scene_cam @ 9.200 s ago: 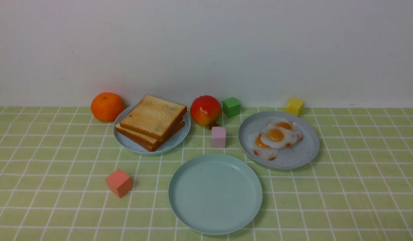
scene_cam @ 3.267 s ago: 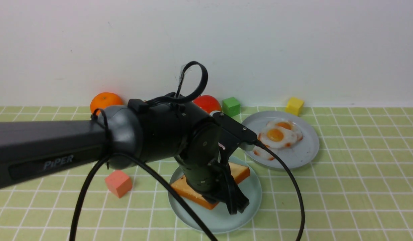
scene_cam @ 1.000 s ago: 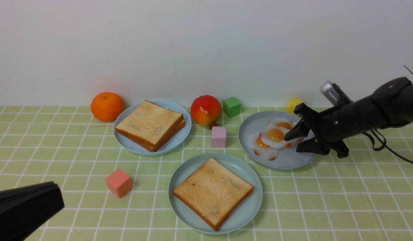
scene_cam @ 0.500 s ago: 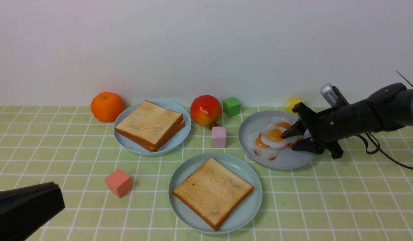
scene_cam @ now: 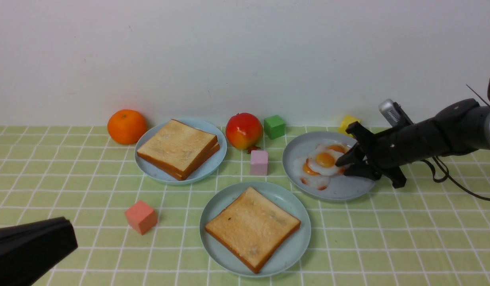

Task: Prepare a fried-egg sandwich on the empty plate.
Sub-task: Use the right arm to grab a fried egg, then use the right arm to place the fried egg on the slice of bread in the middle

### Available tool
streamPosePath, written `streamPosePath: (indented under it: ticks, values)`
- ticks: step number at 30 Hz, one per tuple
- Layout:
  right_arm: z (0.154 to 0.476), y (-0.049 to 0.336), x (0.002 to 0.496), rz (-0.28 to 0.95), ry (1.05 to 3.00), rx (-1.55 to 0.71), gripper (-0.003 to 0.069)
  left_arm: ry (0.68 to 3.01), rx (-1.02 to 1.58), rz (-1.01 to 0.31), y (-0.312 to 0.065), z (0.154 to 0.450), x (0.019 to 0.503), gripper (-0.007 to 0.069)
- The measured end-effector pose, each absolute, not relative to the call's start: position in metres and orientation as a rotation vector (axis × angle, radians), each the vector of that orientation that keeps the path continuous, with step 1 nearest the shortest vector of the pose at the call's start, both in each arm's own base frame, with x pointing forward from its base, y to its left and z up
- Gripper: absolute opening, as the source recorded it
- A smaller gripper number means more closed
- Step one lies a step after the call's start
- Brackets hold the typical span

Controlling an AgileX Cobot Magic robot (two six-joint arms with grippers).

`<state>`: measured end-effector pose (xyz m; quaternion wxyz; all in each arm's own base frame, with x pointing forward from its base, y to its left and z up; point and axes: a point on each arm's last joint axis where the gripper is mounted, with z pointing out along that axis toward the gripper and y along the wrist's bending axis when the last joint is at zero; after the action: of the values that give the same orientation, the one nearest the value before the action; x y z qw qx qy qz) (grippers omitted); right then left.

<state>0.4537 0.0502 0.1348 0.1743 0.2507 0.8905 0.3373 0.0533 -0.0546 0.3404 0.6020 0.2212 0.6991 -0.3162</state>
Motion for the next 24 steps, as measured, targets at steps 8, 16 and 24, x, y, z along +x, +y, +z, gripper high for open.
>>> streamPosePath:
  ticks: [8,16,24]
  values:
    - [0.136,0.051,0.453,0.977,2.529,0.712,0.0135,1.620,0.512,-0.733,-0.055,0.340,0.053,-0.0010]
    - [0.164,0.055,0.444,1.035,2.548,0.594,0.0100,1.618,0.514,-0.729,-0.055,0.340,0.053,-0.0002]
    - [0.249,0.057,0.417,1.017,2.465,0.364,0.0100,1.653,0.543,-0.693,-0.054,0.336,0.053,0.0002]
